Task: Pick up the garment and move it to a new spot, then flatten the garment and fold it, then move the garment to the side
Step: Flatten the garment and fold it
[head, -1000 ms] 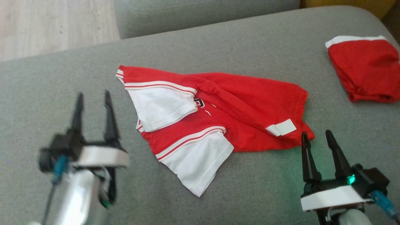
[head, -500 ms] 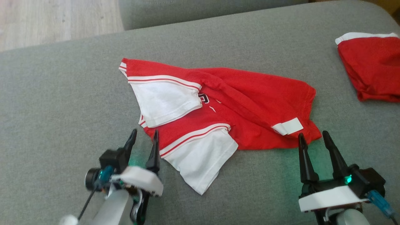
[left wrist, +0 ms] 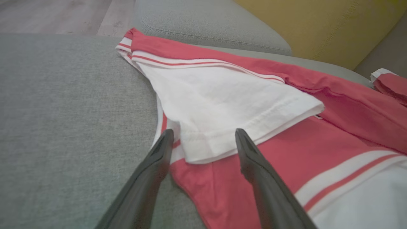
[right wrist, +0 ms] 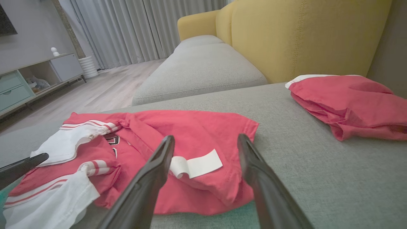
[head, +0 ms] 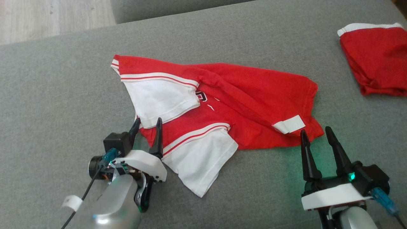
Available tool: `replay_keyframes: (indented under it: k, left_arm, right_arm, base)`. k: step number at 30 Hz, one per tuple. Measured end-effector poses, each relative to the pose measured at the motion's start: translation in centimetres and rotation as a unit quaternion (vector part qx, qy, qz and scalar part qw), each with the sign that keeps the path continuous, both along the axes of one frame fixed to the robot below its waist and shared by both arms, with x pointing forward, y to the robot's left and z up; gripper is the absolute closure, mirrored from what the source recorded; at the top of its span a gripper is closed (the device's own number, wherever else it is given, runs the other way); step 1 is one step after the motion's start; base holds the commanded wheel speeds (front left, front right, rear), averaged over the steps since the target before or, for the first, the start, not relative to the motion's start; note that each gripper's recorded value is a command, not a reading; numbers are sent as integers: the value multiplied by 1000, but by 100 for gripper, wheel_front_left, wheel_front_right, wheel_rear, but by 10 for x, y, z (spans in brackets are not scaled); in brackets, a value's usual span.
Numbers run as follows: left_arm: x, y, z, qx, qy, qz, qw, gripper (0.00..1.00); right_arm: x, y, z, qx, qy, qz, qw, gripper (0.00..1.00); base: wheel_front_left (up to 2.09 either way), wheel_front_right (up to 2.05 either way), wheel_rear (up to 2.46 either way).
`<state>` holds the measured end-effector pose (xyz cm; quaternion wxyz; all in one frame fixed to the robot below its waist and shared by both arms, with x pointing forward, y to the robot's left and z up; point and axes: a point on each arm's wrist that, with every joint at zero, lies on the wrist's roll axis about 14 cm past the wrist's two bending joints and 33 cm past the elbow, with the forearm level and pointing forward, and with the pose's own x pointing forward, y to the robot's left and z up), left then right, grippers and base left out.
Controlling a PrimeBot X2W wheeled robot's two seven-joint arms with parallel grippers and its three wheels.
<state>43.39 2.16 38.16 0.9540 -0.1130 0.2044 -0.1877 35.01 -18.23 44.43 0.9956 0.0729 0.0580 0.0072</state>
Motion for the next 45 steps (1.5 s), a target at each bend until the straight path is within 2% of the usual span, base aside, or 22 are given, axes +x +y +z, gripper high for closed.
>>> replay_keyframes:
  k: [8, 9, 10, 11, 12, 22, 30, 34, 41, 45]
  left_arm:
    - [8, -4, -3, 12, 3, -3, 1000, 0]
    - [8, -5, -2, 12, 1, -4, 1000, 34]
    - [9, -5, -1, 12, -1, -3, 1000, 55]
    - [10, -6, 1, 12, -4, -1, 1000, 63]
    - [12, -7, 4, 9, -8, 0, 1000, 99]
    - [36, -11, 66, -26, -104, 11, 994, 100]
    - [54, 15, 92, -38, -146, 35, 988, 100]
    - [62, 23, 94, -46, -142, 39, 988, 100]
    - [84, 32, 113, -37, -171, 36, 984, 100]
    - [87, 32, 121, -36, -181, 34, 982, 100]
  right_arm:
    - [0, -4, 0, -2, 0, -6, 1000, 0]
    - [1, -4, 1, -2, -1, -6, 1000, 0]
    - [2, -4, 2, -2, -3, -6, 1000, 0]
    - [2, -5, 3, -3, -5, -7, 1000, 0]
    - [2, -5, 4, -3, -6, -7, 1000, 0]
    - [2, -4, 8, -3, -13, -6, 1000, 0]
    - [3, -2, 7, 0, -11, -3, 1000, 0]
    - [2, -1, -8, -8, 12, 2, 1000, 0]
    - [-3, 9, -44, -56, 72, 52, 994, 0]
    - [-3, 1, -52, -66, 86, 44, 993, 0]
  base:
    - [0, 0, 0]
    - [0, 0, 0]
    - [0, 0, 0]
    - [0, 0, 0]
    - [0, 0, 0]
    - [0, 0, 0]
    - [0, 0, 0]
    - [0, 0, 0]
    - [0, 0, 0]
    - [0, 0, 0]
